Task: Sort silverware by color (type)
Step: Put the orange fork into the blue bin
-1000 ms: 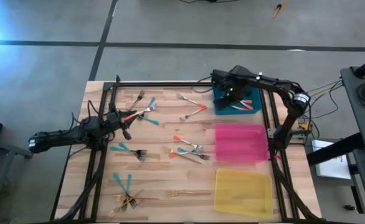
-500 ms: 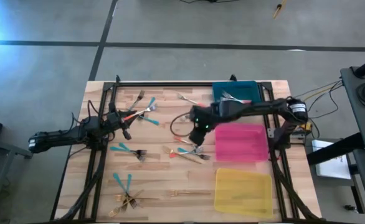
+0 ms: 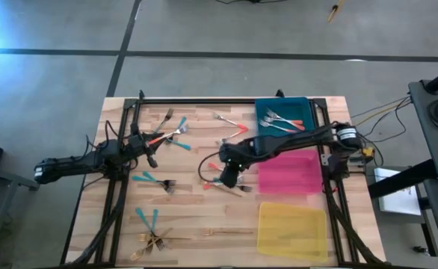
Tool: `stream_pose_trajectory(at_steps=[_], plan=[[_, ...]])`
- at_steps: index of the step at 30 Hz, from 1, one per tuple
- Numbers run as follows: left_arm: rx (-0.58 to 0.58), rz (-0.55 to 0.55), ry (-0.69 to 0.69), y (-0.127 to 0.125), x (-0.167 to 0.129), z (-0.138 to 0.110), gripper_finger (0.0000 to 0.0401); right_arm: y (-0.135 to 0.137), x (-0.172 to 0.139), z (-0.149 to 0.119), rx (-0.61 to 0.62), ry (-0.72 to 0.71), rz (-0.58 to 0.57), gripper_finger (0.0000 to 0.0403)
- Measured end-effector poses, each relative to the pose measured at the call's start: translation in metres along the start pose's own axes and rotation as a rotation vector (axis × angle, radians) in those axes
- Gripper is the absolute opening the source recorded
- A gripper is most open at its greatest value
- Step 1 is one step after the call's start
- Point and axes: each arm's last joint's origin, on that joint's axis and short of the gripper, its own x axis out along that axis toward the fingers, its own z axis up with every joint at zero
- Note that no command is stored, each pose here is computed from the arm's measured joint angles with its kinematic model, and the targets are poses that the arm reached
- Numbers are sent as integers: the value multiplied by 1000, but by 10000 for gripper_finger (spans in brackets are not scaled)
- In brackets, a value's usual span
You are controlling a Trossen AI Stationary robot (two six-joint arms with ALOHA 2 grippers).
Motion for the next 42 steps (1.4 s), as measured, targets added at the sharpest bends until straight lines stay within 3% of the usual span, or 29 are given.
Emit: stream_pose_trajectory(at_steps=[5,24,42], plan=[[0,0,0,0,0,0,64,-2,23,-2,-80,61,-9,150],[0,0,1,0,0,0,64,-4,66,-7,-266,150,-47,151],[0,0,-1,0,0,0,64,-7,63,-3,-318,129,-141,151]])
